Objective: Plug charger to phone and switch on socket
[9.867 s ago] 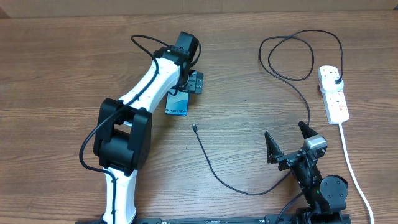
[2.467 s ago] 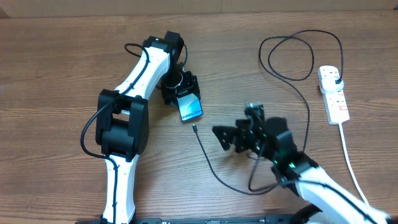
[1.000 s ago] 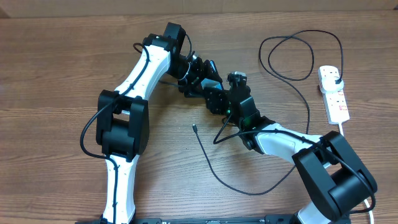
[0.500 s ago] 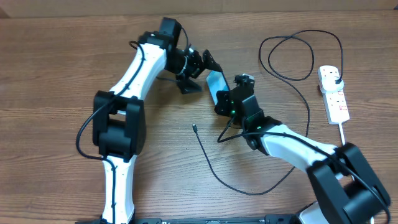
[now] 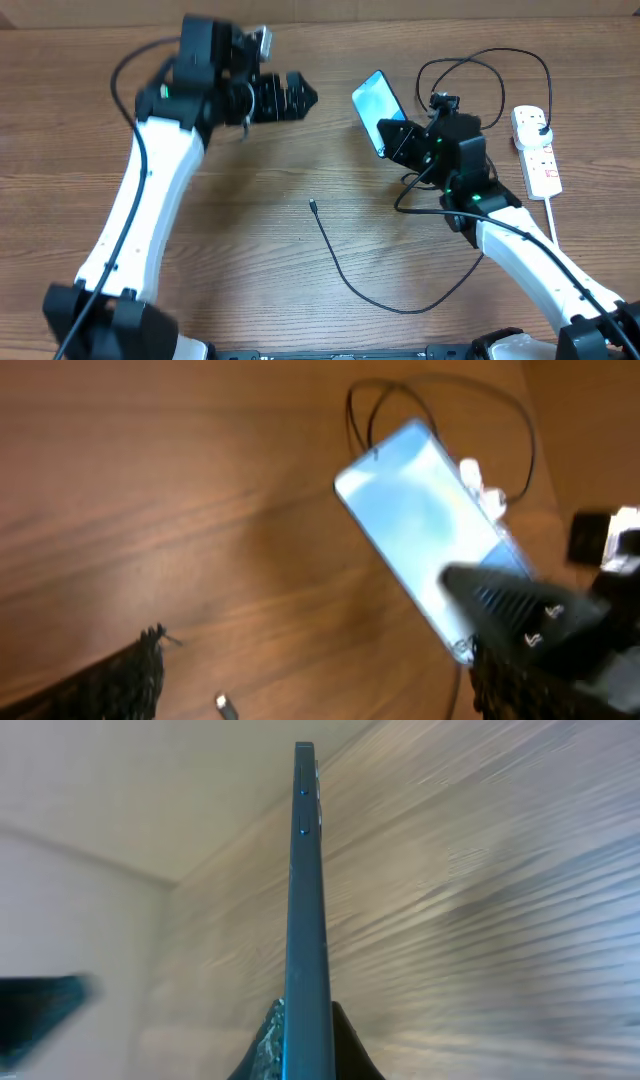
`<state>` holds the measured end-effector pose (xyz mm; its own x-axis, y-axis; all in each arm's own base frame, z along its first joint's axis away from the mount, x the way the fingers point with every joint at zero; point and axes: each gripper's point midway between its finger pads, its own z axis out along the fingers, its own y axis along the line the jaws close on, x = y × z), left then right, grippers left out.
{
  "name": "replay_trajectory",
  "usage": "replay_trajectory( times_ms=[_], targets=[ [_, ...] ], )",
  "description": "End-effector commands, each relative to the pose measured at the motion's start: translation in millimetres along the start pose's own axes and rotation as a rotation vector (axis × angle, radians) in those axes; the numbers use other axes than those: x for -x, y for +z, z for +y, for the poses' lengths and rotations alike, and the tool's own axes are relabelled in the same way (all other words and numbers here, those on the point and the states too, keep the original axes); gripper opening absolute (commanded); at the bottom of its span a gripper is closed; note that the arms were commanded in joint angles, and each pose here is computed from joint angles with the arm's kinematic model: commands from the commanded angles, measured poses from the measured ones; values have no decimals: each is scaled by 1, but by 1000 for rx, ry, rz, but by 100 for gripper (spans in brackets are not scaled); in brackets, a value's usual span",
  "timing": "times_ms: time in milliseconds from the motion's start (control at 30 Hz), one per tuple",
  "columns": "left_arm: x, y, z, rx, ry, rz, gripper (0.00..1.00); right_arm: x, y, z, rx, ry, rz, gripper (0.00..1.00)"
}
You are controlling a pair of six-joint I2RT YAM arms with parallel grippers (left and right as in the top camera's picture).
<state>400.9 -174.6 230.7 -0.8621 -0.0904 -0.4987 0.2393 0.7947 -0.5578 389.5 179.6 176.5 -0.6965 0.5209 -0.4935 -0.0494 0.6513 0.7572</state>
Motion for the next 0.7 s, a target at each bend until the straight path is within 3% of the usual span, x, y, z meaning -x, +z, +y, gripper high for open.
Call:
replay_trajectory(
  times_ms=[0,133,300,667],
  targets=[
    [-59,24,17,-45,-60,58,99,-11,-8,41,163,31,105,4],
    [-82,31,12,-212,-97,-62,100,-20,-9,44,190,54,157,4],
    [-85,32,15,-396,-235,-292,99,-31,8,41,229,163,227,4],
    [-70,39,31,-441,-374,-431,100,-48,37,56,348,182,266,4]
  ],
)
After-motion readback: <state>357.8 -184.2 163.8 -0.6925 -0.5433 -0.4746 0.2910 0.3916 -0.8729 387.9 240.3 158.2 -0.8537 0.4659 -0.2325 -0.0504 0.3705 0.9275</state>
